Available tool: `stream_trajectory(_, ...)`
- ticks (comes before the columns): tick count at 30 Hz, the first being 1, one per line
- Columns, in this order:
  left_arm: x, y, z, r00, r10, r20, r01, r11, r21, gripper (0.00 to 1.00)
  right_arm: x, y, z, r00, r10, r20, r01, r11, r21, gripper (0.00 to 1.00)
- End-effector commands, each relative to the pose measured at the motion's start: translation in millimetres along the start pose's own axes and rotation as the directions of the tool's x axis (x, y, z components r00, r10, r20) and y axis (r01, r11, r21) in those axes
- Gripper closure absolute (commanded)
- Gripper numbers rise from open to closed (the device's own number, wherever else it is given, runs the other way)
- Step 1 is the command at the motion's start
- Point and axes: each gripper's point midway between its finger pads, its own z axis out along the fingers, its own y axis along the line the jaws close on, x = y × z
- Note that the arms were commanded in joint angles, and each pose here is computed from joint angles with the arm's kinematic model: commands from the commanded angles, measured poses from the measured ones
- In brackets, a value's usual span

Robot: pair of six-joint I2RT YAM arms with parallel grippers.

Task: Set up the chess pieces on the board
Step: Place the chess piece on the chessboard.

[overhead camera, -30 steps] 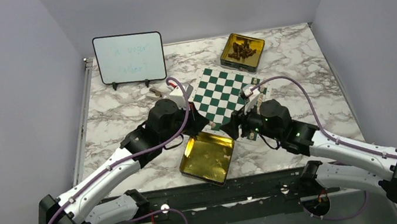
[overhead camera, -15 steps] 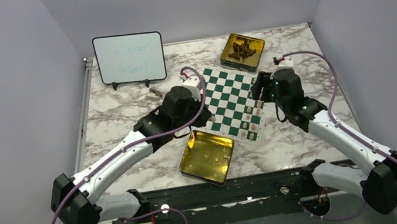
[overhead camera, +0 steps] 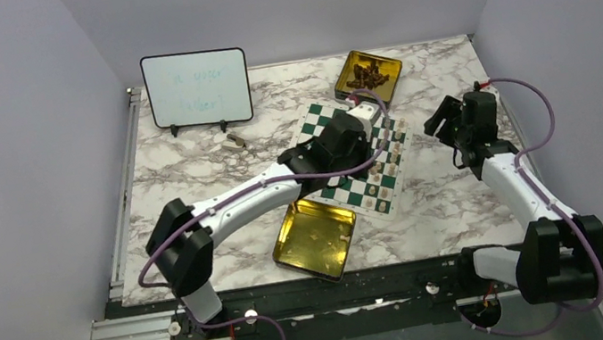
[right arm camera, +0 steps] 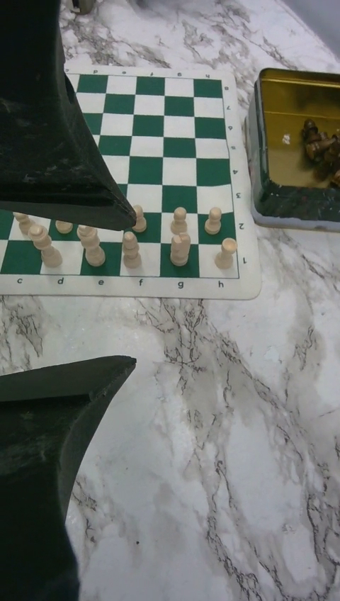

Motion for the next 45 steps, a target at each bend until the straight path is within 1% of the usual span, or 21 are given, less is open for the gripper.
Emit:
stream_trajectory(1,-10.4,-11.6,36.1,0.998,0.052,0.026,-0.051,0.999,-0.013,0.98,-0.3,7.1,6.2,0.994,0.102,-0.029,-0.103,0.993,-0.054,0.28)
stream_trajectory(4,-3.6,-14.6,57.6,0.998,0.059,0.008,-0.059,0.998,-0.017,0.98,-1.4,5.5,9.4,0.993,0.112,-0.046,-0.114,0.993,-0.032,0.23)
stream_trajectory(7,1.1,-18.2,73.8,0.997,0.073,0.008,-0.073,0.997,-0.030,0.99,-0.2,-2.6,11.4,0.990,0.137,-0.040,-0.137,0.991,-0.004,0.20)
stream_trajectory(12,7.8,-21.4,92.3,0.995,0.099,0.022,-0.097,0.994,-0.051,0.99,-6.3,-25.4,14.8,0.977,0.210,-0.032,-0.209,0.977,0.035,0.18)
stream_trajectory(18,22.4,-19.4,109.5,0.994,0.105,-0.009,-0.105,0.993,-0.051,0.99,-13.7,-36.1,12.0,0.977,0.213,-0.018,-0.212,0.976,0.040,0.18)
stream_trajectory(27,35.0,-15.1,121.7,0.993,0.112,-0.028,-0.113,0.992,-0.061,0.99,-15.4,-32.6,8.0,0.980,0.196,-0.017,-0.196,0.981,0.007,0.18)
stream_trajectory(35,42.1,-11.8,130.0,0.992,0.118,-0.042,-0.120,0.990,-0.069,0.99,-13.6,-33.7,7.3,0.982,0.189,-0.021,-0.189,0.982,0.009,0.18)
stream_trajectory(39,47.0,-10.4,135.2,0.987,0.151,-0.053,-0.155,0.984,-0.082,0.99,-14.1,-32.9,8.3,0.983,0.182,-0.029,-0.182,0.983,0.004,0.18)
stream_trajectory(45,49.2,-8.6,136.7,0.984,0.169,-0.060,-0.175,0.979,-0.101,0.98,-13.6,-32.3,6.4,0.984,0.176,-0.027,-0.176,0.984,-0.002,0.18)
